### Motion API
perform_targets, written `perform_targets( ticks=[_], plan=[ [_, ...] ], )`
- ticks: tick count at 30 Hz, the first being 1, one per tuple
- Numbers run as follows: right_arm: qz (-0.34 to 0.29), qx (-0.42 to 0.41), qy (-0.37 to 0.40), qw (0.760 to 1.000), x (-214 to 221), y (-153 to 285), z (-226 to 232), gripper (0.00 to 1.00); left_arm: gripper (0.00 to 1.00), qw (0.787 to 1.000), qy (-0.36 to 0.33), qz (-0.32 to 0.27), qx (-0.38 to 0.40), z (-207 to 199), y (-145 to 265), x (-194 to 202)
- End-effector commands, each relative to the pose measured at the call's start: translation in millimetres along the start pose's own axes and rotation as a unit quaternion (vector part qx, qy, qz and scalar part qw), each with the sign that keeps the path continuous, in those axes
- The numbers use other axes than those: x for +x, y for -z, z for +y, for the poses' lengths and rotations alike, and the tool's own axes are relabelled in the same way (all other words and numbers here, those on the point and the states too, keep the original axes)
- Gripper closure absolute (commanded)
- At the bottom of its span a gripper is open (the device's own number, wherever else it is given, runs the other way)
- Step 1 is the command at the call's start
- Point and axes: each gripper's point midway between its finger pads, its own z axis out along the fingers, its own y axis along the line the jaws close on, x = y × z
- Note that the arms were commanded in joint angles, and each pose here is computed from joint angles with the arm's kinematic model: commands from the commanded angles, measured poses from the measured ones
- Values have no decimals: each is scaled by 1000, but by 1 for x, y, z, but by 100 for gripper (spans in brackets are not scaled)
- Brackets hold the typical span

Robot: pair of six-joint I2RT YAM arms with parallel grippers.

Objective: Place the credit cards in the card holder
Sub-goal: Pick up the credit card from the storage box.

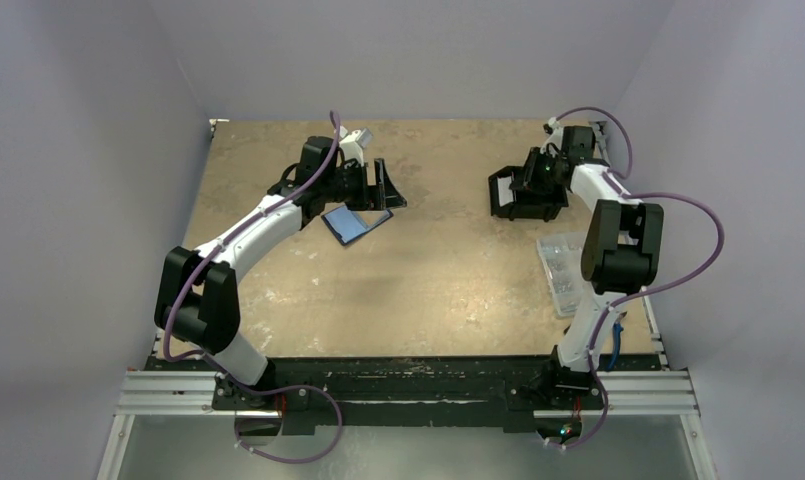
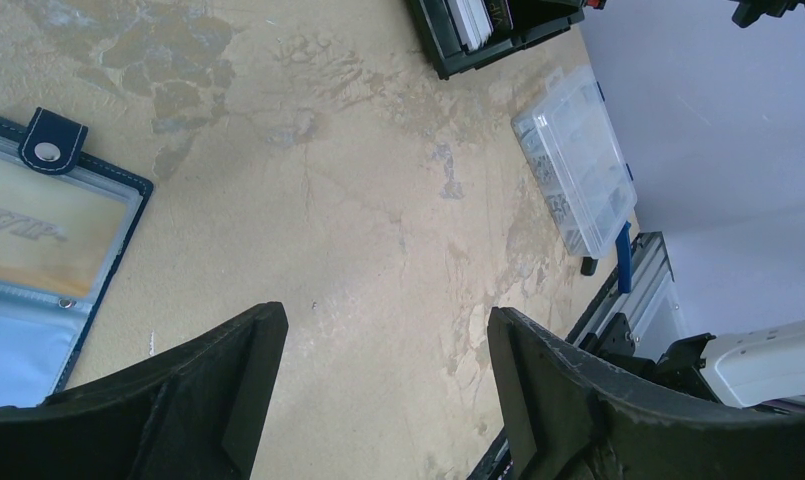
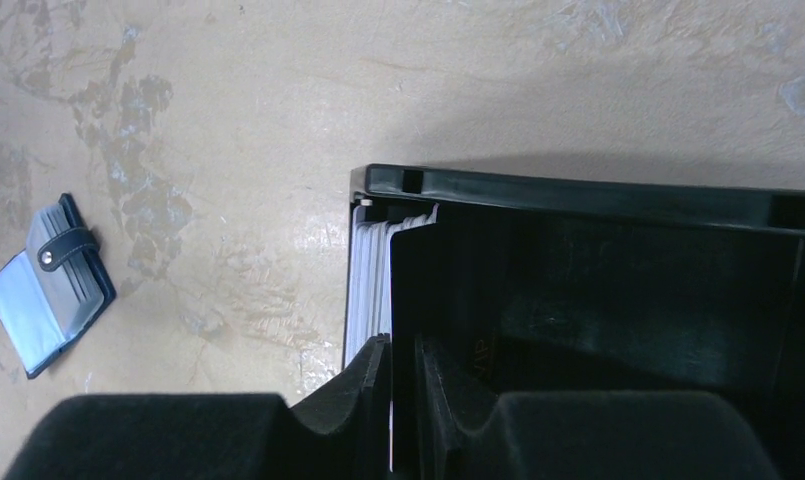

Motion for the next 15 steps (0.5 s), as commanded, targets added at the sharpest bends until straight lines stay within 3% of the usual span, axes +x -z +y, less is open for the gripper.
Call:
perform_targets(
  ticks=[1, 11, 15],
  plan=[
    [-26, -5, -3, 1000, -15, 14, 5, 82, 21, 999, -14, -18, 23, -13, 3, -8],
    [-51, 16, -25, 998, -29, 31, -10, 99, 21, 1000, -13, -12, 19, -11, 0, -4],
    [-68, 53, -23, 996, -40, 44, -17, 100, 21, 1000, -11, -8, 16, -8, -3, -2]
  ],
)
